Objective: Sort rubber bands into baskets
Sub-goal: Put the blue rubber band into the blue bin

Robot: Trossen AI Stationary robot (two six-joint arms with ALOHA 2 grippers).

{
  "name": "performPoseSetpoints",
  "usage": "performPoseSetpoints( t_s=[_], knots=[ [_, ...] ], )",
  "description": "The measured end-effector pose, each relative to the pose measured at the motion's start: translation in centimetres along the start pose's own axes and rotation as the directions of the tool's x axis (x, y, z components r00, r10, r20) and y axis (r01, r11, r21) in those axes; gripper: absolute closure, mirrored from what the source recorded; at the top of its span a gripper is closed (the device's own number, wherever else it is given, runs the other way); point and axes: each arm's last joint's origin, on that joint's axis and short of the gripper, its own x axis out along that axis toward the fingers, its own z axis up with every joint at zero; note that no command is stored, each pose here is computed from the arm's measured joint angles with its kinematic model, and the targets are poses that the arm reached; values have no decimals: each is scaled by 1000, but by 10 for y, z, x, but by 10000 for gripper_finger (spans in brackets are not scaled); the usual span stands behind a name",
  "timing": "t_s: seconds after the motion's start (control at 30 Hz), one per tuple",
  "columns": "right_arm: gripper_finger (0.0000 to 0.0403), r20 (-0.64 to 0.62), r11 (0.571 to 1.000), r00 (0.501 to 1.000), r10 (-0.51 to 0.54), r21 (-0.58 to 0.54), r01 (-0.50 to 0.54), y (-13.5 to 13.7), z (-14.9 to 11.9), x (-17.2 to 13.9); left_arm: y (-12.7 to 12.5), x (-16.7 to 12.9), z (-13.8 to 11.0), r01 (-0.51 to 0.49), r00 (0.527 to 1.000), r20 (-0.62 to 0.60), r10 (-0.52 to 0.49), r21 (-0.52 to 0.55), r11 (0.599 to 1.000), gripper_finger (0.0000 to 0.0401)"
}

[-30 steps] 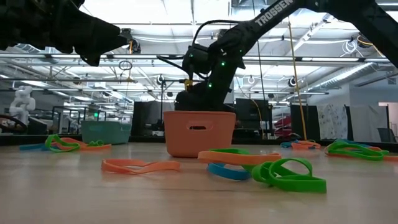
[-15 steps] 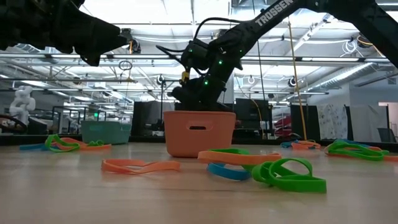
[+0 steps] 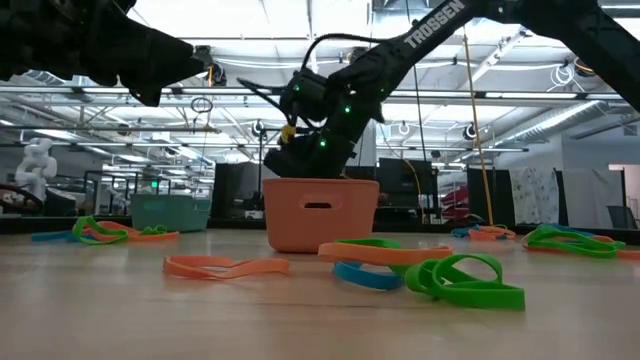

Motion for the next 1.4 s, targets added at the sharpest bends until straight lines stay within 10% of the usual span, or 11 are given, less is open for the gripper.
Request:
performPoseSetpoints(
  t_s=[1.13,1.4],
  knots=[
    [271,135,993,985,-105,-32,111,13,-7,29,0,0,0,0,1000,-3,0,3,1000,244],
    [351,99,997,993,-63,-47,68,16,-10,28,0,0,0,-1,1000,-3,1,4,1000,244]
  ],
)
